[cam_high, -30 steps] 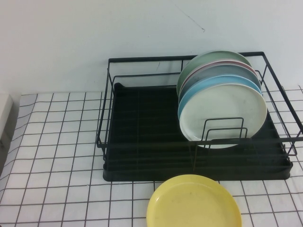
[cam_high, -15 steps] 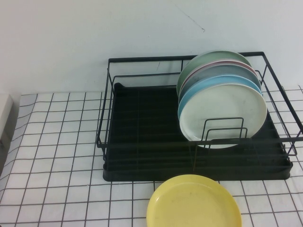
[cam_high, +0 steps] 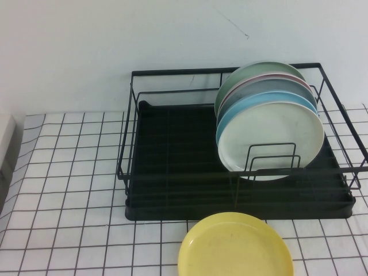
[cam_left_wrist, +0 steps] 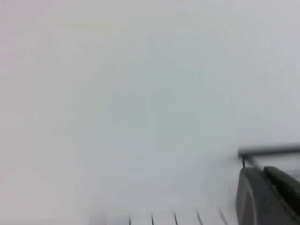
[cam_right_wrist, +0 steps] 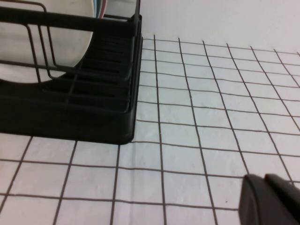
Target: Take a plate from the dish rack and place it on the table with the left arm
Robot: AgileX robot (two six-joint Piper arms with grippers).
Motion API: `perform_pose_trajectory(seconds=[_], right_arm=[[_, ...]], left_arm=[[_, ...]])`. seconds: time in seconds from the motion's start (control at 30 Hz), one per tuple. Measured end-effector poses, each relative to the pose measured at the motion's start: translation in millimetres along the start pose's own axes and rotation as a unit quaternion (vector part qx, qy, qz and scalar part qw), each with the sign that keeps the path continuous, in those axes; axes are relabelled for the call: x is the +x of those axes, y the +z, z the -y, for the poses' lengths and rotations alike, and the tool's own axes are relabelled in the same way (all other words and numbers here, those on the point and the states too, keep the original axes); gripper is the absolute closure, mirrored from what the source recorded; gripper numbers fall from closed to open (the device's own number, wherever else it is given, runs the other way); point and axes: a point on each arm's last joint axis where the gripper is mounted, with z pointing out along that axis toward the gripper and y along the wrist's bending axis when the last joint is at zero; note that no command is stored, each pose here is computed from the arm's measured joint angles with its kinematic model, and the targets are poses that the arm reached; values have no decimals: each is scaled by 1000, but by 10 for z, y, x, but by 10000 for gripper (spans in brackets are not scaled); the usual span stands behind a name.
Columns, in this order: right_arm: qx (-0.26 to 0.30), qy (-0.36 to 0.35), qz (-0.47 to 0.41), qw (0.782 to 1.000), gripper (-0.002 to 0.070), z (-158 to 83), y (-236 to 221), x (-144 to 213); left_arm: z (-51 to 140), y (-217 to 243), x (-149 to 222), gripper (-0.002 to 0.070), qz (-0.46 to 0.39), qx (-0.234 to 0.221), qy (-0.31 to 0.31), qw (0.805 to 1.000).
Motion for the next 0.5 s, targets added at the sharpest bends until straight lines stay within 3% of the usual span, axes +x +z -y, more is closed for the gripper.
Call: perform_pose_trajectory(seconds=[0.23,0.3,0.4,0.5], right_arm=[[0,0,0,1000,679,0,0,0],[0,0,0,1000,679,0,0,0],[0,0,0,1000,679,0,0,0],[0,0,0,1000,679,0,0,0]], left_arm=[[2,-35,-250,678,139,0,4,990],[-17,-44,-279,678,155,-6,-24,988],[-29,-14,-236,678,84,-12,-70,994],[18,14,-330,678,-12,2,-71,997]])
